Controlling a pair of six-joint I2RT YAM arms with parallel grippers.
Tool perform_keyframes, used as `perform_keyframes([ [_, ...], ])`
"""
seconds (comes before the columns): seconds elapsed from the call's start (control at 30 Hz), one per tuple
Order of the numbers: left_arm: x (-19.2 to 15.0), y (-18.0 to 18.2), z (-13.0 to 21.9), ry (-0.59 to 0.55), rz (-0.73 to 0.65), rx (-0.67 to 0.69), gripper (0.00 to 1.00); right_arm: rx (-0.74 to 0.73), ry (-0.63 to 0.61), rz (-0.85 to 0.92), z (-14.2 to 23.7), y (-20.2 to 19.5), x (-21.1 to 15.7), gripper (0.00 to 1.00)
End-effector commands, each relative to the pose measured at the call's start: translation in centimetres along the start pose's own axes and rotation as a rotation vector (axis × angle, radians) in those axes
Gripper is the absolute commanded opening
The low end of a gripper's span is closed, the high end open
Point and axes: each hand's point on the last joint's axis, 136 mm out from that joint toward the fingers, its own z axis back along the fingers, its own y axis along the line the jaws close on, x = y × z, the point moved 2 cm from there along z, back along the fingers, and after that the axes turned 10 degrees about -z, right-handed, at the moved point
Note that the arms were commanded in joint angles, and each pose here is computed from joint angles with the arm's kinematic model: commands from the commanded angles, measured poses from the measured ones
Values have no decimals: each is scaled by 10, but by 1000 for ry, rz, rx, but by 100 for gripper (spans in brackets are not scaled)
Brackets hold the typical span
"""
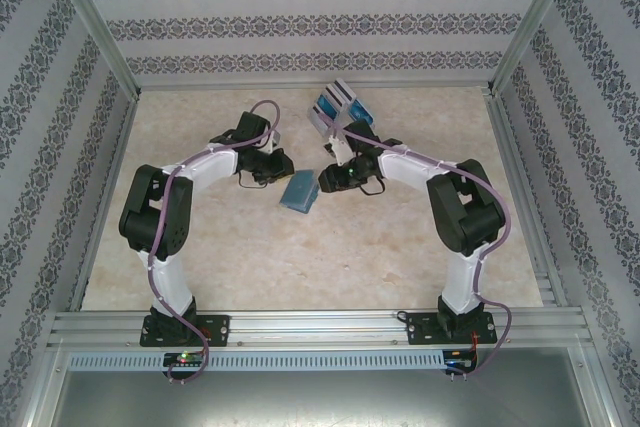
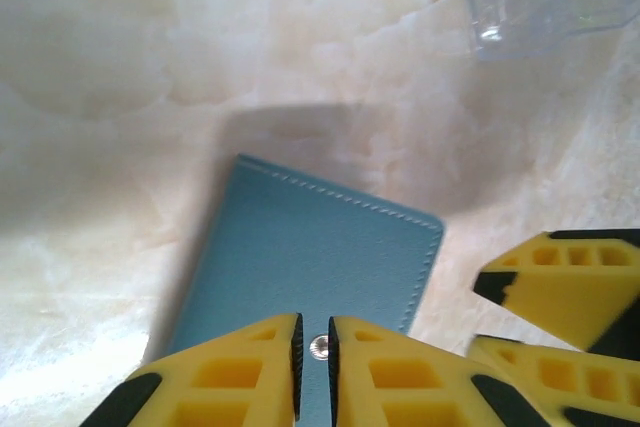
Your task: Put the credit cards into the card holder
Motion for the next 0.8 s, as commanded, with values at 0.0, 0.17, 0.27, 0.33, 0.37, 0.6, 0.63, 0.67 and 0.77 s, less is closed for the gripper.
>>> perform_keyframes([
  [0.0, 2, 2, 1, 21, -12, 19, 18, -109, 46, 129, -9, -5, -11, 41],
  [0.17, 5, 1, -6, 24, -3, 2, 18, -141, 77, 240, -24, 12, -14, 41],
  [0.27, 3, 5, -11, 35, 3, 5, 18, -156, 81, 268, -32, 19, -11, 41],
  [0.33, 2, 6, -13, 40, 5, 3, 18, -168, 89, 276, -37, 19, -9, 41],
  [0.37, 2, 7, -15, 40, 6, 2, 18, -169, 89, 281, -39, 20, -8, 41],
  [0.6, 0, 11, -23, 57, 14, 0, 18, -208, 106, 321, -49, 20, -11, 42],
  [0.63, -1, 12, -24, 60, 15, 0, 18, -213, 103, 325, -50, 20, -11, 42],
  [0.67, -2, 13, -25, 61, 20, -2, 18, -213, 100, 322, -51, 20, -11, 43],
  [0.77, -4, 13, -26, 66, 23, -2, 17, -212, 94, 324, -53, 23, -11, 45],
])
